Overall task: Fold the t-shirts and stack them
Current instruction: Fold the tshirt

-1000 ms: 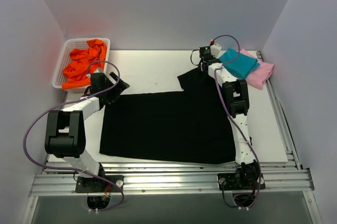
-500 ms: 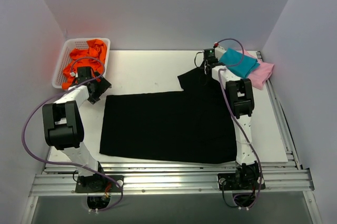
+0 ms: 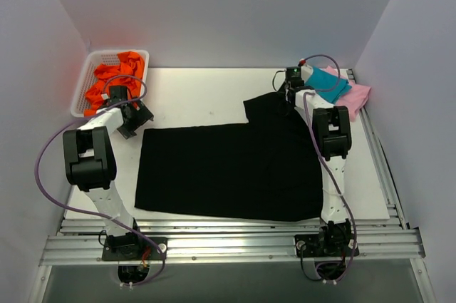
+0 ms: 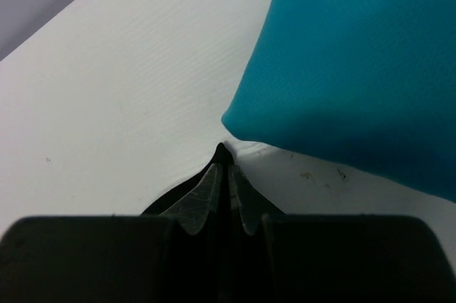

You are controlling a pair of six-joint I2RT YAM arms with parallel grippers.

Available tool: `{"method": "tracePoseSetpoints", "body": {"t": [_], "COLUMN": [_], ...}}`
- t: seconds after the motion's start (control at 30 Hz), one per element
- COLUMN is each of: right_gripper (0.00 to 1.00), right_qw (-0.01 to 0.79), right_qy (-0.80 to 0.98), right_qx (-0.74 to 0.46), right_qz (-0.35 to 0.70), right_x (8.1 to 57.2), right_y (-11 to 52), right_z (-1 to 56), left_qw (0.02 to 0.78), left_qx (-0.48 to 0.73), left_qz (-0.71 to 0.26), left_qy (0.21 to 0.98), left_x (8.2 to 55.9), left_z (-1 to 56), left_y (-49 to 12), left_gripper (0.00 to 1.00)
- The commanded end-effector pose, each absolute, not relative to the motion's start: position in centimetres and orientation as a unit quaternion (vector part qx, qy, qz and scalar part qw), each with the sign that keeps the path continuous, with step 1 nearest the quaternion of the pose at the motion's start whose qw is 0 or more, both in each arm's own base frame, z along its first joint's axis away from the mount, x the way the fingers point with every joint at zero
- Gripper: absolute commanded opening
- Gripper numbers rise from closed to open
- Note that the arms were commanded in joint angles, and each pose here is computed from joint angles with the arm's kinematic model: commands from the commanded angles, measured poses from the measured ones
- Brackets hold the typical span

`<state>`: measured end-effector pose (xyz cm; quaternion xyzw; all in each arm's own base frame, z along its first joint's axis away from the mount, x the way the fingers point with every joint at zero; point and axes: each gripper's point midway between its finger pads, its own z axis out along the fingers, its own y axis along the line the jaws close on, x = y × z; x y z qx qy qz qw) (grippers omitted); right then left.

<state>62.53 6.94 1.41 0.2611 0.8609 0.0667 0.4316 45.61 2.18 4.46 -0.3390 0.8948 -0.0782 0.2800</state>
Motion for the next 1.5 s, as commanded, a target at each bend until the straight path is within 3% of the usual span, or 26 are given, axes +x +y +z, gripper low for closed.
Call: {"method": "tracePoseSetpoints", "body": {"t": [0.0,0.27,0.3,0.47,0.6,0.7,0.73,0.8,1.47], "right_gripper": [0.00,0.00,0.00,0.00,0.00,0.00,0.00,0.00,0.00], "right_qw": [0.369,0.367,0.367,0.365,0.364,0.367,0.367,0.380,0.476], "right_qy": [0.889,0.889,0.889,0.889,0.890,0.888,0.889,0.883,0.843], "right_qx": [0.269,0.271,0.270,0.273,0.272,0.272,0.272,0.271,0.243], "right_qz": [0.039,0.036,0.037,0.035,0.037,0.038,0.039,0.047,0.056], "right_x": [59.2,59.0,59.0,58.9,58.9,58.9,58.7,58.9,56.2], "right_y": [5.4,5.1,5.1,4.8,4.8,4.8,4.9,5.0,6.6], "right_z": [-1.6,-1.7,-1.7,-1.8,-2.0,-1.7,-1.8,-0.5,14.6], "left_qw": [0.258,0.250,0.246,0.244,0.243,0.241,0.241,0.238,0.318], "left_qx": [-0.322,-0.298,-0.294,-0.291,-0.291,-0.293,-0.293,-0.296,-0.295], "left_qz": [-0.079,-0.088,-0.092,-0.081,-0.079,-0.079,-0.078,-0.076,-0.085], "left_qy": [0.908,0.917,0.919,0.922,0.922,0.922,0.922,0.922,0.897], "left_x": [44.3,43.9,44.0,44.3,44.6,44.7,44.8,44.8,45.0], "left_z": [3.7,2.7,2.5,2.0,1.7,1.4,1.3,1.2,8.9], "left_y": [1.4,-0.2,-0.5,-0.6,-0.6,-0.6,-0.6,-0.5,-0.2], "left_gripper": [0.94,0.73,0.64,0.62,0.52,0.32,0.15,0.03,0.02]}}
